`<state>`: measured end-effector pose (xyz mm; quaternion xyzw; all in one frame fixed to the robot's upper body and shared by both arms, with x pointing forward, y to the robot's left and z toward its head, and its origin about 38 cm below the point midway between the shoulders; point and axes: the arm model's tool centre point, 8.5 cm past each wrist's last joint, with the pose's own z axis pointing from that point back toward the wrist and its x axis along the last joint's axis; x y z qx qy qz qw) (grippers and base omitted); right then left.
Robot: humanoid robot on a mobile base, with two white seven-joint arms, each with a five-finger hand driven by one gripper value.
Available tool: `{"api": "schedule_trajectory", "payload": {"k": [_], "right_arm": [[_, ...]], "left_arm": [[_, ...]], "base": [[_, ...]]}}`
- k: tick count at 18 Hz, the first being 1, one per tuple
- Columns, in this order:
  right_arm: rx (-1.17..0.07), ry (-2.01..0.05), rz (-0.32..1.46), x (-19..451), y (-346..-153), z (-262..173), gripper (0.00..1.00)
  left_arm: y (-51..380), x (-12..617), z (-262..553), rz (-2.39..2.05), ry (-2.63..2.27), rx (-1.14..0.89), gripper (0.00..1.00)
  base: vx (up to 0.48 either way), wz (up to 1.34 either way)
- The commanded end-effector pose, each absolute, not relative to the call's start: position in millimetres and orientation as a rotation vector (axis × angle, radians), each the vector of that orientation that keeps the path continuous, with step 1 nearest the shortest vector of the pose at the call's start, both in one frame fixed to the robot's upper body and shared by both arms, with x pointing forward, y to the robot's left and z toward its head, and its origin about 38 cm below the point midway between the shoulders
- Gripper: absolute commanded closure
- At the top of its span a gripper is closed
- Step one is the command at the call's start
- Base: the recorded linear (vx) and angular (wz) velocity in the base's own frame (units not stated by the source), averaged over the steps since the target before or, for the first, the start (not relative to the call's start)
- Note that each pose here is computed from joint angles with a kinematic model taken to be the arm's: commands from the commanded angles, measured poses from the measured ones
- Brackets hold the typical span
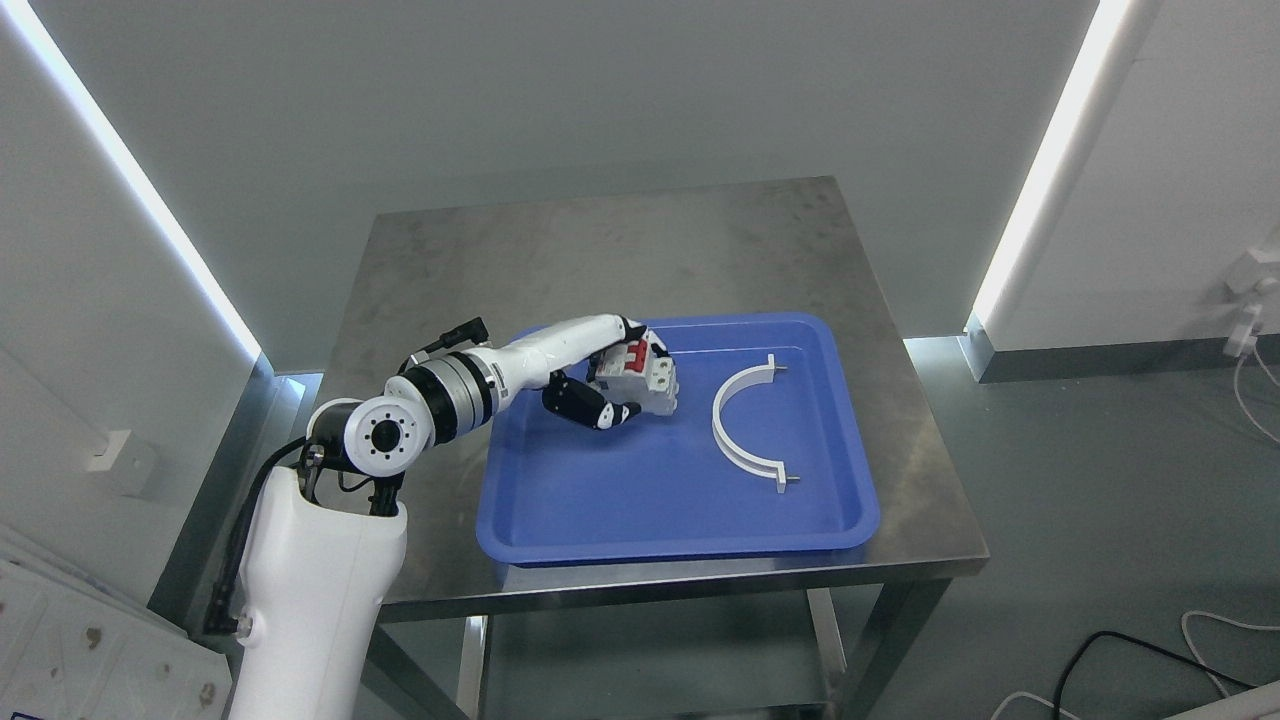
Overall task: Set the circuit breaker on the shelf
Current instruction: 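Close the left hand around the grey circuit breaker, then lift the circuit breaker out of the tray with the left hand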
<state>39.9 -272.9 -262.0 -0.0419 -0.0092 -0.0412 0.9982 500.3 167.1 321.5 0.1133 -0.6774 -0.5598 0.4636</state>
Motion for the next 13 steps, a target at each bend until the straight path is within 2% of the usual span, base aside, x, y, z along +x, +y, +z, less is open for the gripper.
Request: {"api": "schedule_trajectory", "payload": {"k": [1, 2, 4, 9, 13], "right_arm": [[-0.106, -0.099, -0.079, 40, -285.0, -261, 0.0], [-0.106, -0.099, -0.077, 40, -285.0, -261, 0.0], [-0.106, -0.099, -0.079, 40, -285.0, -261, 0.0], [-0.106, -0.099, -0.079, 40, -285.0, -261, 0.0], [-0.106, -0.099, -0.077, 40, -285.0, -261, 0.0]], "left_arm": [[244, 497, 380, -0.609, -2.192, 0.053, 0.85], [253, 488, 379, -0.457, -2.292, 0.001, 0.84], [257, 465, 358, -0.39, -2.353, 0.034, 0.84], [246, 388, 249, -0.683, -2.354, -0.071, 0.86], [250, 368, 225, -0.735, -2.357, -0.05, 0.86]], "base": [[0.028, -0.05], [0.028, -0.05], [0.035, -0.06], [-0.021, -0.05], [-0.164, -0.01]]}}
